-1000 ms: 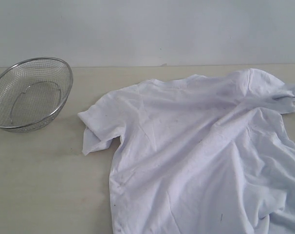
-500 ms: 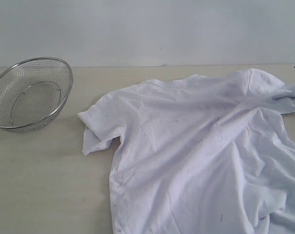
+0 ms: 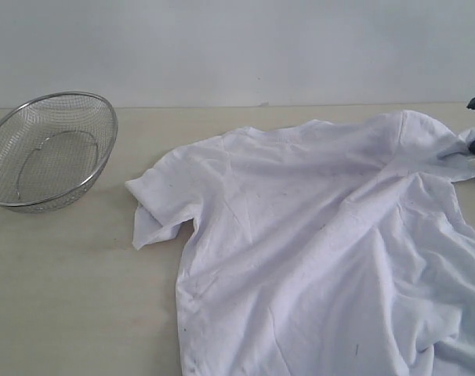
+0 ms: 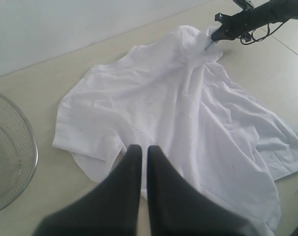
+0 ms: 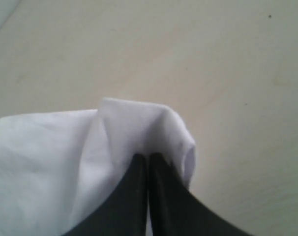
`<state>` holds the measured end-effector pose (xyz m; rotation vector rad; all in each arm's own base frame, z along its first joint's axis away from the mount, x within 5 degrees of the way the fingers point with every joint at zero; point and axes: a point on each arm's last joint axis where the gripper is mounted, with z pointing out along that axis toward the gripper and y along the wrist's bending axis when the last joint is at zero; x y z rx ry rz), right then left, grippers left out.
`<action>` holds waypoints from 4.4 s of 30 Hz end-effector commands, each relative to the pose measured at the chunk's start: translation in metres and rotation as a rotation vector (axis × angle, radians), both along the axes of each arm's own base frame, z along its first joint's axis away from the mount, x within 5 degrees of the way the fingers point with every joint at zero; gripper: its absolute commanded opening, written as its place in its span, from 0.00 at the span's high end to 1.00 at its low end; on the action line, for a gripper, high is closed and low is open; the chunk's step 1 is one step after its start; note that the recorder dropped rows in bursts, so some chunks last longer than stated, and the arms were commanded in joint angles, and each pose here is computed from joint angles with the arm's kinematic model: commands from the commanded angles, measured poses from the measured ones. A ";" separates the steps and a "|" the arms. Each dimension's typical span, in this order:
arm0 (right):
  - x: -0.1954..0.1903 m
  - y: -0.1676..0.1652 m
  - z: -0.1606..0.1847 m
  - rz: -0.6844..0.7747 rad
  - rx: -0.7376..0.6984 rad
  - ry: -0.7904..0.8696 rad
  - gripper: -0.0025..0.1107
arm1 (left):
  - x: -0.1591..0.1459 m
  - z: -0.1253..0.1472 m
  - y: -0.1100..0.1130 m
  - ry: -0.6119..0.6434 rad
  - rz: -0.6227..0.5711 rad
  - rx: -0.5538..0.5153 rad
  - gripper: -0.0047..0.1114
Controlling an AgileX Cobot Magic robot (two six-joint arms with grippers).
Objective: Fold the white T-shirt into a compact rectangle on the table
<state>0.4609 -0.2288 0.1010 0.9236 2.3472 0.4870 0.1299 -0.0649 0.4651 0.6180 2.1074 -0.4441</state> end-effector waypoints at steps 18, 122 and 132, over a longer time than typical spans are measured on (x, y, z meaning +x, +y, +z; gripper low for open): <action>-0.012 -0.006 -0.014 0.141 -0.239 0.228 0.98 | 0.001 -0.001 -0.002 0.008 -0.008 -0.018 0.92; 0.012 0.006 0.030 0.249 -0.253 -0.077 0.98 | 0.002 0.000 -0.002 -0.013 -0.008 -0.018 0.92; 0.017 0.004 0.095 0.316 -0.353 -0.156 0.98 | 0.002 0.000 -0.001 -0.014 -0.010 -0.013 0.92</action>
